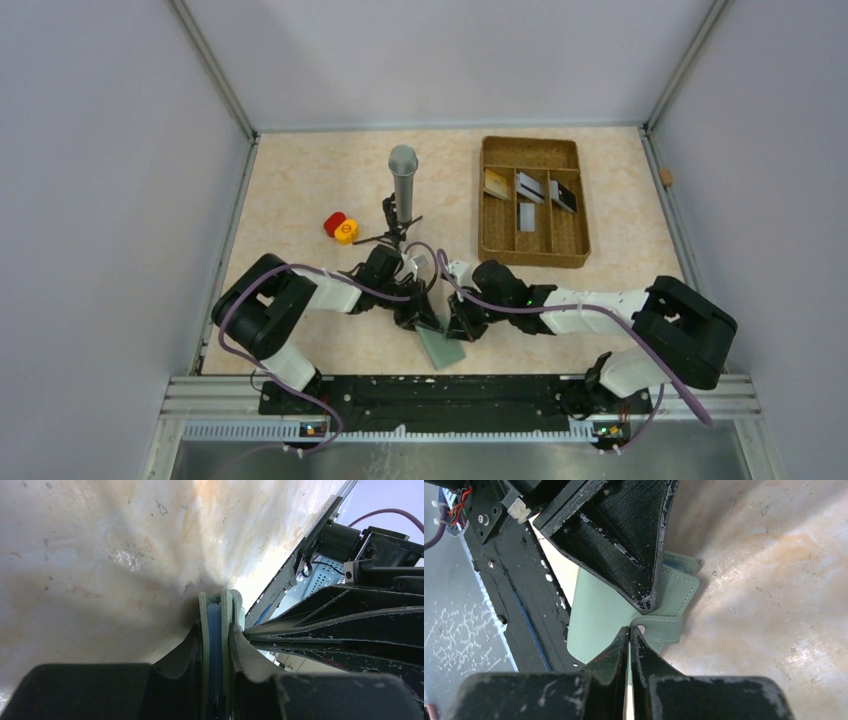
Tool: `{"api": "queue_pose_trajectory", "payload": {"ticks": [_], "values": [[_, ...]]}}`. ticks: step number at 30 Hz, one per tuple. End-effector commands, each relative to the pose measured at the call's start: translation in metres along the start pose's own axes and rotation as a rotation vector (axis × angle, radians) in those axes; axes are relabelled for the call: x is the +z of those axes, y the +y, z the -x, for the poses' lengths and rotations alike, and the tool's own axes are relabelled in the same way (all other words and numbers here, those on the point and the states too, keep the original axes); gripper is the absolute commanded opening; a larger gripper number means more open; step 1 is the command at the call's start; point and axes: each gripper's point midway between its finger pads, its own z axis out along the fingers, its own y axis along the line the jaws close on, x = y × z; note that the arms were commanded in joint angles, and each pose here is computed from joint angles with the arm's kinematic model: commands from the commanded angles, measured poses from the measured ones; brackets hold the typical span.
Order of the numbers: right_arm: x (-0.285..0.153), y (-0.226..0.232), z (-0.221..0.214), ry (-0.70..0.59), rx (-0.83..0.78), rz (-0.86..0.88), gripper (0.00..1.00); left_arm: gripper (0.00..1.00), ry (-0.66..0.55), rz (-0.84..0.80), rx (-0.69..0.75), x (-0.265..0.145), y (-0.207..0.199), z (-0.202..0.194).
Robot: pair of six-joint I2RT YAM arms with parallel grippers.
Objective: Put the credit cards into the card holder
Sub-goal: Close the card holder at the center of the board.
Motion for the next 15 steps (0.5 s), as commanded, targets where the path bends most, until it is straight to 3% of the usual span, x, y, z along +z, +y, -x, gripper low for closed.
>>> {"api": "queue_pose_trajectory", "payload": {"ticks": [1,15], "values": [[0.0039,0.011,0.0062,-0.021,-0.021,0.04,0.0,0.0,-0.064,0.227,-0.017,0.0055,0.0595,-0.0021],[-0.0038,0.0163,0.0043,-0.012,-0.037,0.054,0.0,0.0,-0.066,0.23,-0.026,0.0061,0.0618,-0.0019]]}}
